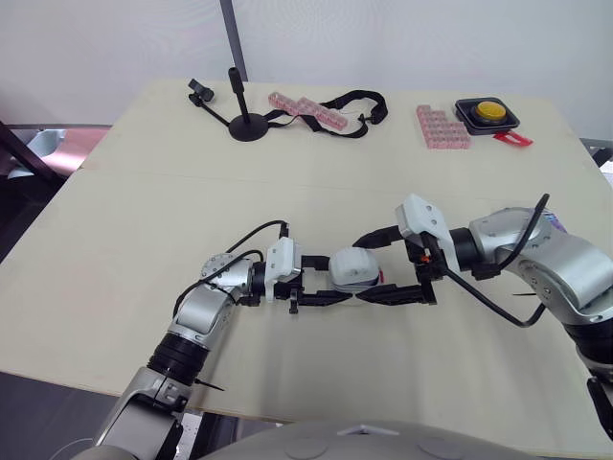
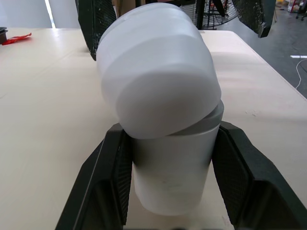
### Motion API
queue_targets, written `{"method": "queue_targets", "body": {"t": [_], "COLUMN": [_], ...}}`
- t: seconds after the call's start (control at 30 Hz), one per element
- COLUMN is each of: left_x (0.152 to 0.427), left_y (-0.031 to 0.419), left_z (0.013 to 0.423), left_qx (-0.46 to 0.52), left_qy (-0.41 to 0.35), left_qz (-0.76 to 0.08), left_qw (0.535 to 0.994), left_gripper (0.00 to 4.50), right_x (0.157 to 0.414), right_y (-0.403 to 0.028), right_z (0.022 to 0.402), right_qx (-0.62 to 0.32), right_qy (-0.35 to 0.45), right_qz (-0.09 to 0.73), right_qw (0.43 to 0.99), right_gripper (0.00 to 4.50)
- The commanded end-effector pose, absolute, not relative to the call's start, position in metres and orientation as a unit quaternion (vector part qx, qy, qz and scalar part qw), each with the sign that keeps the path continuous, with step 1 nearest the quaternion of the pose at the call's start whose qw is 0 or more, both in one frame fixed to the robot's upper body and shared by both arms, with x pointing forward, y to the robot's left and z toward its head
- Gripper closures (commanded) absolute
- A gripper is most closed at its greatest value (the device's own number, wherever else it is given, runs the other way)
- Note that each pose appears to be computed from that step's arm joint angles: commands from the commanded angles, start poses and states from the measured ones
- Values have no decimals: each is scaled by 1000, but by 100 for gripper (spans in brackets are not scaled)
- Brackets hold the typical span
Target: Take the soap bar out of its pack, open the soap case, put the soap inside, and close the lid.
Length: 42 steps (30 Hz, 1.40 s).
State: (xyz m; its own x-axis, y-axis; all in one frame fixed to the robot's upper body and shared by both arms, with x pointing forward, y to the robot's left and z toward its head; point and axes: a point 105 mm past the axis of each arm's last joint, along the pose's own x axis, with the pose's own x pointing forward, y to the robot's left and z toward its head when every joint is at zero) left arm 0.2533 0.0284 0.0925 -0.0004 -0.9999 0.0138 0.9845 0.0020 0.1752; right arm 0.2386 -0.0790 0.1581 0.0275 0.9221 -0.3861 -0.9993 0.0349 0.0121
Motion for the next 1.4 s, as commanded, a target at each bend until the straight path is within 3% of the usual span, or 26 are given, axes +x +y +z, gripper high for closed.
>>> {"method": "queue_targets", "body": {"t": [0.03,0.13,0.4,0.43,1.03,1.4], "left_x": [251,251,253,253,253,257], "left_y": [26,26,26,26,27,28], "left_z": [98,98,98,98,97,98], "left_qx": [62,61,63,63,62,53], "left_qy": [-78,-78,-77,-77,-76,-76], "left_qz": [-707,-707,-705,-705,-701,-695], "left_qw": [700,700,702,702,706,713], "left_gripper": [261,261,261,261,261,261], "right_x": [238,238,239,239,235,228], "right_y": [-77,-77,-78,-78,-88,-91], "right_z": [170,170,169,169,182,169], "right_qx": [-133,-132,-129,-129,-159,-174], "right_qy": [126,129,132,132,91,72], "right_qz": [686,685,683,683,672,637], "right_qw": [704,705,706,706,717,747], "right_gripper": [3,3,242,255,255,255]}}
